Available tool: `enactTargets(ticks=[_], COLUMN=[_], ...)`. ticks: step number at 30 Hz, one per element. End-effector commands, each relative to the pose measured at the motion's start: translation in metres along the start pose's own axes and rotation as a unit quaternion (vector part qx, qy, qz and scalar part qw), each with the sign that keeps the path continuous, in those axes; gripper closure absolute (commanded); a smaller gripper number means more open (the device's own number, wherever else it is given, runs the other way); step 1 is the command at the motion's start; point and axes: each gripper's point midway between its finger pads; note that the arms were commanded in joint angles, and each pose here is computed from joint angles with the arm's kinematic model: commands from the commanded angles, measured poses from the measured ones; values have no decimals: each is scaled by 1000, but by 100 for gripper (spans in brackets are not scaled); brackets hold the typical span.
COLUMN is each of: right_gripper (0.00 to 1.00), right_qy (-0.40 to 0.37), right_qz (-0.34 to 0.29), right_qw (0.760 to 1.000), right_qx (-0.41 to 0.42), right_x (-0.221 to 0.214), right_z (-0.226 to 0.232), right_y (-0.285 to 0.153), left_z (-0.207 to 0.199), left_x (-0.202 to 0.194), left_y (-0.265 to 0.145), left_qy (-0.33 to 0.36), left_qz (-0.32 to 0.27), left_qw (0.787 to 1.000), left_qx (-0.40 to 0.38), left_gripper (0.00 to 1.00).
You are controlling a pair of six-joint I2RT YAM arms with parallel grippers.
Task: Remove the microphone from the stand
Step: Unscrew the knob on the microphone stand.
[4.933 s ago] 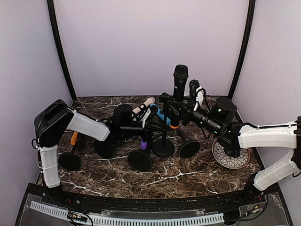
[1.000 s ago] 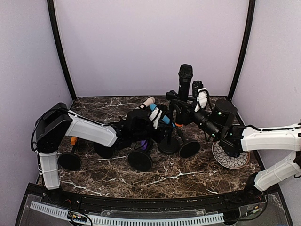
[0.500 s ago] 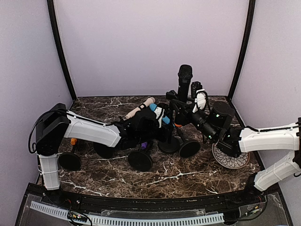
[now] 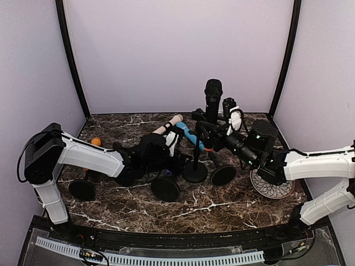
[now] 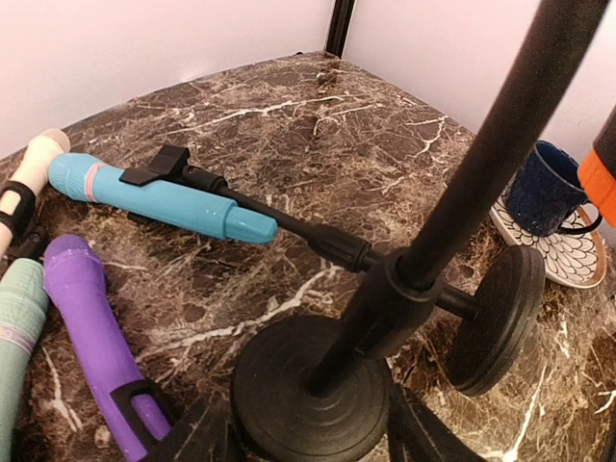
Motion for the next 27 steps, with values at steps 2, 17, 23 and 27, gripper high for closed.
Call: enactTargets(ticks=[2,17,23,27], right_gripper=[30,1,1,1], right_qy=[7,49,73,70], right_qz=[-9,-41,-10,-8], right_qw=[1000,997,990,990], right_qx=[13,49,123,122], right_x=[9,42,37,42], right_z=[5,-4,6,7], right_y=[-7,-23,-16,-11], left_z=[-5,-17,-16,-18], left_x=[30,49,43,40], left_y=[-23,-29,-12,-5], left_qy=[24,45,75,93], left_qz=[-41,-103,-95,-87], left_qw=[998,953,935,931], left_qx=[-34,-280,-333,-343], left_gripper=[35,21,18,17])
Point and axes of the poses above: each gripper's point midway between its finger pads, its own y axis out along the fingers, its own z axis along the line the jaws close on, x = y × z, and after that the axes turned 5 degrees about y, right-handed
